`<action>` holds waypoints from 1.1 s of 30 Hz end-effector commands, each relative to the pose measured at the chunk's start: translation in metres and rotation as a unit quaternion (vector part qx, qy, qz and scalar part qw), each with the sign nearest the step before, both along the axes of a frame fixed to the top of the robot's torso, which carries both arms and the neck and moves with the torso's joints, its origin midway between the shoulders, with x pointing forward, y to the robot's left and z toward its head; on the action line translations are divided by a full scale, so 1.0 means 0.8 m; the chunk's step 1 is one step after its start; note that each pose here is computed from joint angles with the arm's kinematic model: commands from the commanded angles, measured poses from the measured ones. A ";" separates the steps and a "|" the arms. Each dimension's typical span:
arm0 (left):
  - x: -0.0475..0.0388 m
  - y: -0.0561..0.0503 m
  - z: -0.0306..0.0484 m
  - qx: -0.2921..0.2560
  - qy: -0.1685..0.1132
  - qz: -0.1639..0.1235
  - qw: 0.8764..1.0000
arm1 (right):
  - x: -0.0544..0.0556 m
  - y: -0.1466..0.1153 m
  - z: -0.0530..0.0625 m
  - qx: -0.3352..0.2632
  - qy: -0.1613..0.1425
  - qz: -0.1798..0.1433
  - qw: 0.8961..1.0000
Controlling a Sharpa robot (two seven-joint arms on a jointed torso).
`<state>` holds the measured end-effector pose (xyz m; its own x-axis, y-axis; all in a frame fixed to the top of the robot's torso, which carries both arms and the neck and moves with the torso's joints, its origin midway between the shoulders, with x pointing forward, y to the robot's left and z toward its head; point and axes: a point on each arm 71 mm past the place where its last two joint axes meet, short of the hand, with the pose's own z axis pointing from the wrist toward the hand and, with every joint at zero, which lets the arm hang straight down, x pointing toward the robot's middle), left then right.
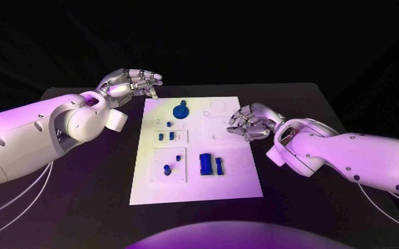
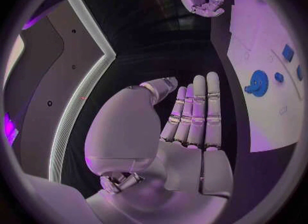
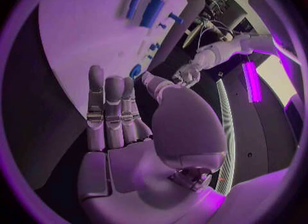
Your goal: Assemble the parts on the task board
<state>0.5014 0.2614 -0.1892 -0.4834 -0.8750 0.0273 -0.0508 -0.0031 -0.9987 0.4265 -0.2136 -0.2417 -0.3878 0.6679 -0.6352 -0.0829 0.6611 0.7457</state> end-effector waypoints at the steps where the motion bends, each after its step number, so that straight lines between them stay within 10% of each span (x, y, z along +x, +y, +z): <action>1: 0.007 0.004 0.0005 -0.016 -0.026 0.043 0.999 | 0.028 -0.013 0.012 0.149 -0.004 -0.030 0.988; 17: 0.035 0.003 -0.0490 -0.069 -0.023 0.175 0.982 | 0.140 -0.054 0.002 0.284 -0.020 -0.105 0.953; 18: 0.031 -0.004 -0.0478 -0.044 -0.007 0.123 0.991 | 0.133 -0.053 0.002 0.217 -0.025 -0.113 0.969; 22: 0.029 -0.007 -0.0481 -0.043 -0.008 0.128 0.991 | 0.129 -0.047 0.002 0.227 -0.026 -0.117 0.966; 33: -0.001 -0.044 -0.0493 -0.025 -0.015 0.178 0.984 | 0.079 0.001 0.010 0.317 -0.032 -0.161 0.934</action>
